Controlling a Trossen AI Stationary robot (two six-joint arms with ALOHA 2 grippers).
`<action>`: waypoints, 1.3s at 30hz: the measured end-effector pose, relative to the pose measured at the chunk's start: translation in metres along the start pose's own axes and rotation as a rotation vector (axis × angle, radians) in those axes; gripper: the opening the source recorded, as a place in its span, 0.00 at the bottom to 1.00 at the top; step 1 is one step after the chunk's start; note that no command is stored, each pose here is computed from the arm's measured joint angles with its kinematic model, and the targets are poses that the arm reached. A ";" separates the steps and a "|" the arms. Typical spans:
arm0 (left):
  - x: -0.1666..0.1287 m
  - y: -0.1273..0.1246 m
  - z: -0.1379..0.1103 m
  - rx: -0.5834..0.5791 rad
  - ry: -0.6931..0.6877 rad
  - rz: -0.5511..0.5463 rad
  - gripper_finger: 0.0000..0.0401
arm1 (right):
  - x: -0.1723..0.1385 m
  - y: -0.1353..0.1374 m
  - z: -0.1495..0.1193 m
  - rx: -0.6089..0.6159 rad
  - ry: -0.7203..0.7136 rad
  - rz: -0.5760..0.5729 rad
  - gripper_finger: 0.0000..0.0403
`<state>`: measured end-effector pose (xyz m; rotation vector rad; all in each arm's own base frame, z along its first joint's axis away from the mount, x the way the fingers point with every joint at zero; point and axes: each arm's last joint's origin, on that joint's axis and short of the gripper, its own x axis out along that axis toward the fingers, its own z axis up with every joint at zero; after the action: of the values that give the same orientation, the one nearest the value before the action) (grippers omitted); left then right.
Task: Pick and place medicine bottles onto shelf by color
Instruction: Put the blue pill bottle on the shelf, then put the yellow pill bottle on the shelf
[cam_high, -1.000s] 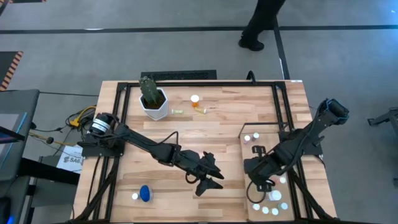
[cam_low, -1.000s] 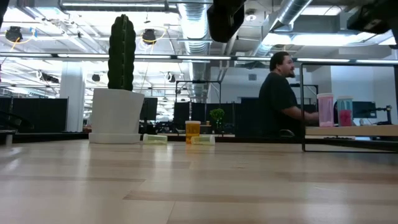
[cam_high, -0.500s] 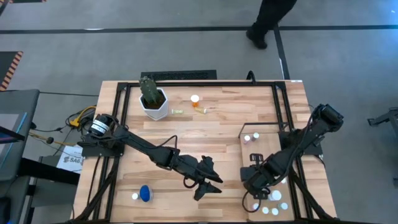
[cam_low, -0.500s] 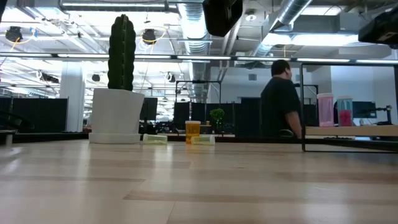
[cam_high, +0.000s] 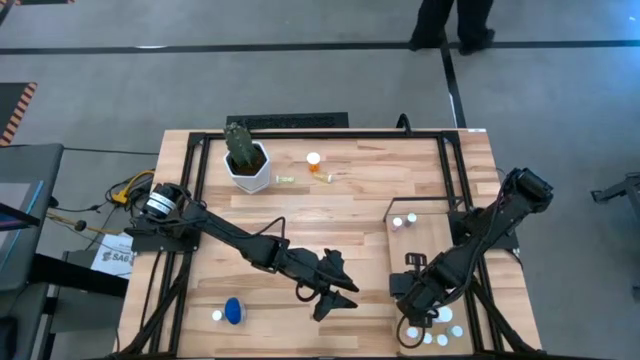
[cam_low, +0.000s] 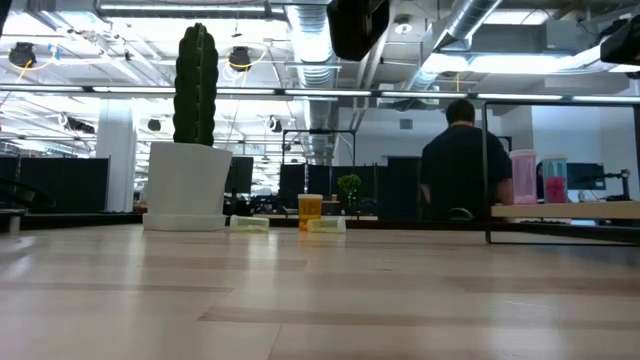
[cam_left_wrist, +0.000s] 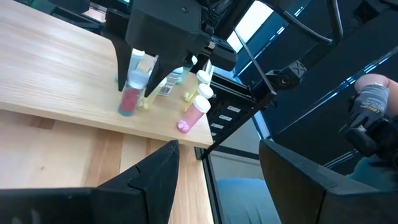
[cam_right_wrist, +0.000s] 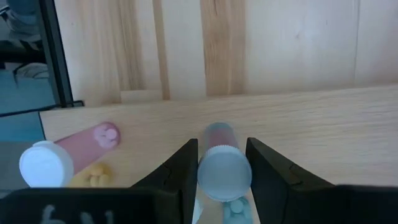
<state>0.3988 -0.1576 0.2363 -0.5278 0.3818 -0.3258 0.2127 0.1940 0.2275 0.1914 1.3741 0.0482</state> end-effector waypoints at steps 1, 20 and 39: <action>0.000 0.000 0.000 0.000 0.000 0.000 0.52 | 0.000 0.000 0.000 0.003 0.000 0.000 0.34; 0.000 0.001 -0.002 -0.033 0.037 -0.012 0.52 | -0.022 -0.002 0.018 -0.073 -0.035 0.019 0.57; -0.072 -0.001 -0.021 -0.343 0.477 0.516 0.52 | -0.048 -0.039 0.056 -0.242 -0.103 -0.140 0.55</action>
<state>0.3262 -0.1393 0.2391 -0.6625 1.0260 0.1255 0.2550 0.1431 0.2775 -0.1036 1.2639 0.0857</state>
